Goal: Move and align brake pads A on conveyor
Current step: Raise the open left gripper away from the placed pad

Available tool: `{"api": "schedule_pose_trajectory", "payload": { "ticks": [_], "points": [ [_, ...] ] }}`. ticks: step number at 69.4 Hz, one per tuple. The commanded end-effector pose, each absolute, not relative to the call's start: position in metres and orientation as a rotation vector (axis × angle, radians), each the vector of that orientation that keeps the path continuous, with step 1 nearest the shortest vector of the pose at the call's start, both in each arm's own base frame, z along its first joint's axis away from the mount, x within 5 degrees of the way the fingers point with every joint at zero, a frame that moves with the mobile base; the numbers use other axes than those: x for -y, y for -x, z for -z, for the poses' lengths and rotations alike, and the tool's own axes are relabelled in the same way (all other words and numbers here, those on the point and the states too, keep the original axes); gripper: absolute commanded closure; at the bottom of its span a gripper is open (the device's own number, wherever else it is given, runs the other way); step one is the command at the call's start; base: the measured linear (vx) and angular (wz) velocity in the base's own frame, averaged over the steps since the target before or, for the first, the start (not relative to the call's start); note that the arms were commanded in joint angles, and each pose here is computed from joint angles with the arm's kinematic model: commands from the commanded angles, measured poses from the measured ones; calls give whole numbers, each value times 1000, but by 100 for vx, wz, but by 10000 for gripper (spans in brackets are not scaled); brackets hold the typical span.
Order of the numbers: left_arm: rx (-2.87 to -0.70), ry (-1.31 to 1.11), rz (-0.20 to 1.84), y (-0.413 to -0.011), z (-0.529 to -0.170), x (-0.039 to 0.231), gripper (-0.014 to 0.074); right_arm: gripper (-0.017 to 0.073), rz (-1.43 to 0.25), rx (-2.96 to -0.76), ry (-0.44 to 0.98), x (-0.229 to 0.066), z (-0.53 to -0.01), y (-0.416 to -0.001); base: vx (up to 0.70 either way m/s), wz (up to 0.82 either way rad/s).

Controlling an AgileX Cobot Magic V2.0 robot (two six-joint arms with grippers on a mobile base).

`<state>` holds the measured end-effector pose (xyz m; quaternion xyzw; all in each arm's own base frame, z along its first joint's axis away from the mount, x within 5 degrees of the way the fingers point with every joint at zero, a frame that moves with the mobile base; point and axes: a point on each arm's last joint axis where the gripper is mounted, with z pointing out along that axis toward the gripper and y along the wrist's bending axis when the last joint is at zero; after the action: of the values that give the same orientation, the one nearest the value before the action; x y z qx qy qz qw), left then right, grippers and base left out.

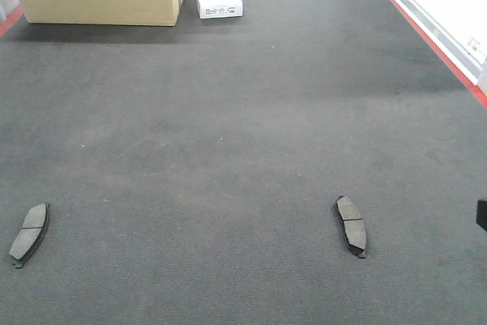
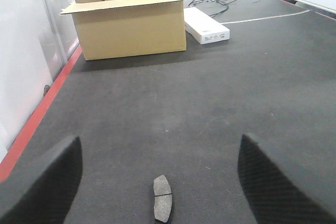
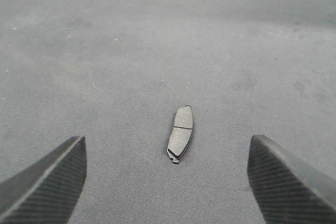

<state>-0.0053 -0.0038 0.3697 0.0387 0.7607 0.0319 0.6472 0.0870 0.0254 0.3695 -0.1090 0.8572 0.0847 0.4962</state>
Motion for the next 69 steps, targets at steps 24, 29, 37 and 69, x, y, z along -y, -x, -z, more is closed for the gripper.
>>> {"api": "schedule_pose_trajectory", "payload": {
  "ticks": [24,29,37,69],
  "points": [
    [-1658,-81,-79,3,-381,4,27,-32,-199,-1989,252,-25,-381,-89,0,0],
    [-1657,-82,-79,3,-381,4,27,-32,-199,-1989,252,-25,-381,-89,0,0],
    [-1657,-81,-78,3,-381,4,27,-32,-199,-1989,252,-25,-381,-89,0,0],
    [-1657,-81,-78,3,-381,4,27,-32,-199,-1989,252,-25,-381,-89,0,0]
  ]
}}
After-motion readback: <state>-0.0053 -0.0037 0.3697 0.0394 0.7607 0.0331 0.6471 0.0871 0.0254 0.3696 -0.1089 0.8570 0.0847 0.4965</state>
